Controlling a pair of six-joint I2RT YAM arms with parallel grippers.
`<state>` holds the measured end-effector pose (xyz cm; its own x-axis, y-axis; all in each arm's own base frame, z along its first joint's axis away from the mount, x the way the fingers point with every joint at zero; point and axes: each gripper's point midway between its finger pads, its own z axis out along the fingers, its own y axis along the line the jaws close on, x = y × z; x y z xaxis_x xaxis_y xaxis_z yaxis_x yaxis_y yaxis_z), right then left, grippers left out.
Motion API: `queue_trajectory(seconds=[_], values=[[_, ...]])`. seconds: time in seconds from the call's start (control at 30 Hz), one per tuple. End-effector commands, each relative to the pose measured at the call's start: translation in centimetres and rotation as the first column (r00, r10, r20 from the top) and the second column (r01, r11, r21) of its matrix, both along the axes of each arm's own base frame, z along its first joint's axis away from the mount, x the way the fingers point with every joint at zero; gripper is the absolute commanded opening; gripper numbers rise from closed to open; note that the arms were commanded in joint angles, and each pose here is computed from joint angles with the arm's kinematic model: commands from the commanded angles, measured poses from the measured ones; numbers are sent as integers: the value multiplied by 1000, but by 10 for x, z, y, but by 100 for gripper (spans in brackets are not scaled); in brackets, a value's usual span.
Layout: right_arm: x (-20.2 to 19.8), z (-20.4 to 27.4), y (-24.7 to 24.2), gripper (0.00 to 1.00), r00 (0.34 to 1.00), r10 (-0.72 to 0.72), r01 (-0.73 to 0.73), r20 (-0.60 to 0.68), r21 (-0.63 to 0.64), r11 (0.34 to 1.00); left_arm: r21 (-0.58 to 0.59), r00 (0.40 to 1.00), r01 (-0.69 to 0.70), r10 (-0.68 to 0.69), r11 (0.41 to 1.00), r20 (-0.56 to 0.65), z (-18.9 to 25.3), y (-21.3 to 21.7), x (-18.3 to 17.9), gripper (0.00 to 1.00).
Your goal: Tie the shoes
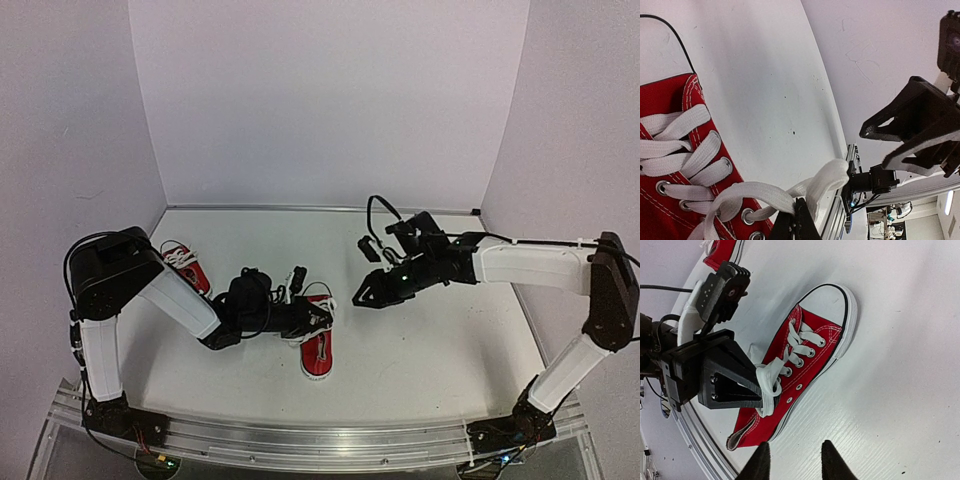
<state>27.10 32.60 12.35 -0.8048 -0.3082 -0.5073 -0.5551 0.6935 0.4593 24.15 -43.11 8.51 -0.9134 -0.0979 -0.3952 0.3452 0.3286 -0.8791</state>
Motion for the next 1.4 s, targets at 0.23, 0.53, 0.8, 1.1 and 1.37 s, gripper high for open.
queue_trajectory(seconds=[0.23,0.53,0.8,1.1,1.37], values=[[6,-50,28,18,993,-29,40,-111,98,994,-57,999,-7,9,998,34,17,-8,6,0],[-3,-41,50,18,991,42,-12,-128,221,975,-70,999,-26,28,997,26,18,-6,8,0],[-16,-42,61,15,987,87,-53,-136,237,970,-112,999,-48,50,993,12,19,-4,10,0],[-23,-39,64,15,985,102,-64,-139,252,966,-176,997,-71,68,982,-22,21,-2,13,0],[-34,-40,64,13,982,131,-90,-139,265,960,-205,996,-82,75,975,-42,21,3,15,0]])
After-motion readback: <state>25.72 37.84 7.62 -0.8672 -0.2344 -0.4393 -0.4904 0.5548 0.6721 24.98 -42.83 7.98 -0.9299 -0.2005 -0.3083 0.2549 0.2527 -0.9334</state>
